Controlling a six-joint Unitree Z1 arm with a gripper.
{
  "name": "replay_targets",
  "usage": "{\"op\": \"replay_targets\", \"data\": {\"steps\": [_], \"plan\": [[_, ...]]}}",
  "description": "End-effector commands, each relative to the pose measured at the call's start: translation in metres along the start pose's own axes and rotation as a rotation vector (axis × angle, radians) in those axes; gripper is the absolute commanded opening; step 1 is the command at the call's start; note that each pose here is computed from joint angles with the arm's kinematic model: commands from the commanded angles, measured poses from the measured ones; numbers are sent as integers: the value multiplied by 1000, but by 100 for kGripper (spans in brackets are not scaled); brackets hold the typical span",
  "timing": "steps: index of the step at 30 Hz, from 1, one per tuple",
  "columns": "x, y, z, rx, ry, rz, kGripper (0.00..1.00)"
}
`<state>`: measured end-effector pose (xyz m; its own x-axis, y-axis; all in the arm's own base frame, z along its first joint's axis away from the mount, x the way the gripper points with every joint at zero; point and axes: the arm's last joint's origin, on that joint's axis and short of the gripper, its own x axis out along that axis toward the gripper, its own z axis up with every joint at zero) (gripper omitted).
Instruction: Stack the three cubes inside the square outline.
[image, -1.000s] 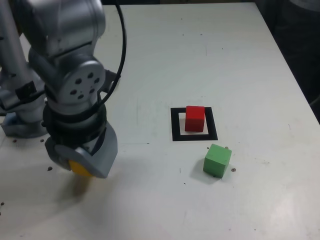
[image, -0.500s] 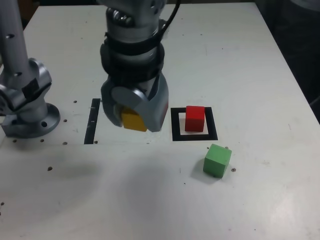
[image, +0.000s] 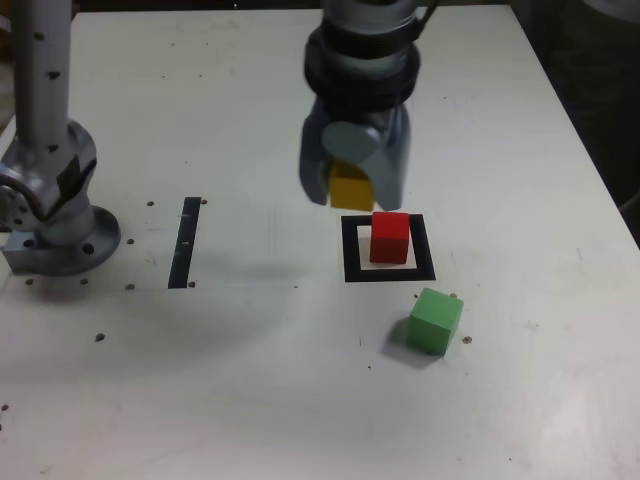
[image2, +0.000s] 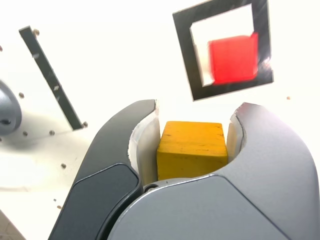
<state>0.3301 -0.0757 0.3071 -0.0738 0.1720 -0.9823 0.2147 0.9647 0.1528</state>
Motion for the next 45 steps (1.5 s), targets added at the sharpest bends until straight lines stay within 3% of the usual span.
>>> {"op": "replay_targets", "data": {"steps": [1, 10, 33, 45], "plan": [[5, 10, 8, -6, 19, 2, 30], [30, 33, 30, -28, 72, 4, 30], [57, 37, 53, -23, 99, -38, 35], [66, 39, 57, -24, 119, -49, 52]]}}
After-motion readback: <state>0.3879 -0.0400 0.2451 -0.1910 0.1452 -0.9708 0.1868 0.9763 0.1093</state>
